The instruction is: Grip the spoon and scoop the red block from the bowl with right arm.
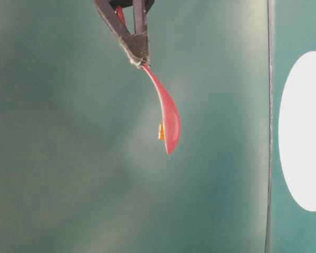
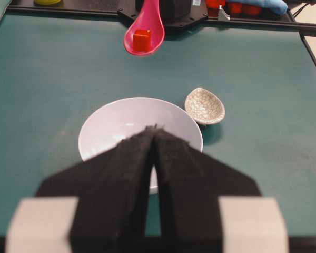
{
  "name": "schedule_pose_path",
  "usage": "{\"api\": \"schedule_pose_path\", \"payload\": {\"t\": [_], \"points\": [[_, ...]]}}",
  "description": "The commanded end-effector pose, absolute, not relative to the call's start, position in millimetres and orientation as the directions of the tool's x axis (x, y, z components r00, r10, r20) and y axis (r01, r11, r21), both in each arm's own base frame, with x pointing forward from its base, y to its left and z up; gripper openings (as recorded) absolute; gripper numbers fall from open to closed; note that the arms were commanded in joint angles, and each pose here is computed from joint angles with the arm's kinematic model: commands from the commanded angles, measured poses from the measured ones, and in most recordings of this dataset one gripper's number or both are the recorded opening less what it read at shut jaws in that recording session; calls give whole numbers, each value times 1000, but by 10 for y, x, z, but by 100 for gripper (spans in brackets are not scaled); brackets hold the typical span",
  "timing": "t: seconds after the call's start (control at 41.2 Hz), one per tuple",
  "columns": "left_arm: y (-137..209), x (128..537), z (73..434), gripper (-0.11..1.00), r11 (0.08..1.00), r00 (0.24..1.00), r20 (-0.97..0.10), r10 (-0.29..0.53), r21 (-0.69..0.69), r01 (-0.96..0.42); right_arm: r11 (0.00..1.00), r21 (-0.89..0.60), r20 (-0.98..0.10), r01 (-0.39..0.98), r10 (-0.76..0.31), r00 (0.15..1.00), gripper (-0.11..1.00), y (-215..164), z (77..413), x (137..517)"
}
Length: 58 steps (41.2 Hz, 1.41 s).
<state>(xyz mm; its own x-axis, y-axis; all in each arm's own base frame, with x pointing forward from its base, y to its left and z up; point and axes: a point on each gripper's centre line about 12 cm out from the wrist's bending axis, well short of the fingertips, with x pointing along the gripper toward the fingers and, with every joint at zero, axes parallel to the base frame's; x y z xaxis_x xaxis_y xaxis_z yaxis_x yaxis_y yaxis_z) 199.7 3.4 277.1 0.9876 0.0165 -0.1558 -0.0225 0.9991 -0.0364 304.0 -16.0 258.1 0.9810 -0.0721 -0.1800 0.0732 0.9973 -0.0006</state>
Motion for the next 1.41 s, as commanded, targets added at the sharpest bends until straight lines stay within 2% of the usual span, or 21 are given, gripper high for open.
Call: {"api": "schedule_pose_path", "payload": {"t": [0.0,1.382], "points": [[37,2028,2881,0,999,992,-127,18,-35,-23,997,5,-138,77,-75,988,25,-168,2727,3067],[37,2025,2877,0,999,991,-132,18,-35,-23,997,3,-139,83,-81,987,25,-183,2688,3047]]}}
